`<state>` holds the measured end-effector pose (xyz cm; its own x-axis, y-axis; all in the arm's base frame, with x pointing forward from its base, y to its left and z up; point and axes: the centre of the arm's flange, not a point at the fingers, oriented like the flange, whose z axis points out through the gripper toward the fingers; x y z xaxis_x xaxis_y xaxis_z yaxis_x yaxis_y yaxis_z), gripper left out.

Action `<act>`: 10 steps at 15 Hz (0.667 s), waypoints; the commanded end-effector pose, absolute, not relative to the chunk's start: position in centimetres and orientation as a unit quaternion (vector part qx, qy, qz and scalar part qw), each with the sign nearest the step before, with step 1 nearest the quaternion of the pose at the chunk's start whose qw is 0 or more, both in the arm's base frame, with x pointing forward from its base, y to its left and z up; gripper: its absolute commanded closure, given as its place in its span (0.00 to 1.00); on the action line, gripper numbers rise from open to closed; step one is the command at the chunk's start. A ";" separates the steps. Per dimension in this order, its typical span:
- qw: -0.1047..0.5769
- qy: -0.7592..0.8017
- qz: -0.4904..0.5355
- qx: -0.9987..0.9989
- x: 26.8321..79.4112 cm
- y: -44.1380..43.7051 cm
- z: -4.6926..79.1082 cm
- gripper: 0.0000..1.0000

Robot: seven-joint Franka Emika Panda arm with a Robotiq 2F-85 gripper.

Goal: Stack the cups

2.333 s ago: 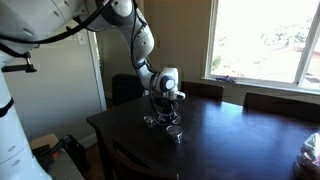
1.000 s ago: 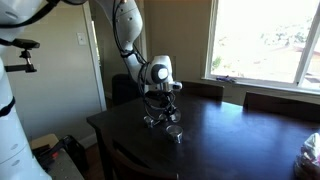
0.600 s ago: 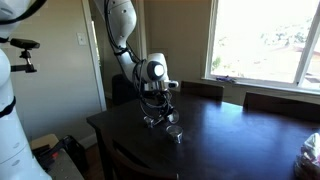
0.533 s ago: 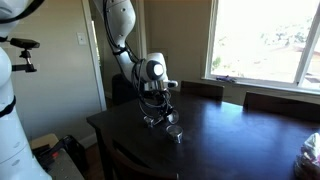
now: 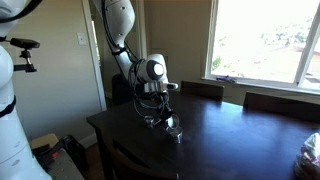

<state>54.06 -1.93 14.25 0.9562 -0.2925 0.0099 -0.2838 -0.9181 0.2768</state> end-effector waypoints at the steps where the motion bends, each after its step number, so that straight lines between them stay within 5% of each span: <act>1: 0.162 -0.179 -0.038 0.970 53.1 -2.6 15.5 0.93; 10: 0.183 -0.192 -0.072 0.961 56.3 -4.8 14.0 0.93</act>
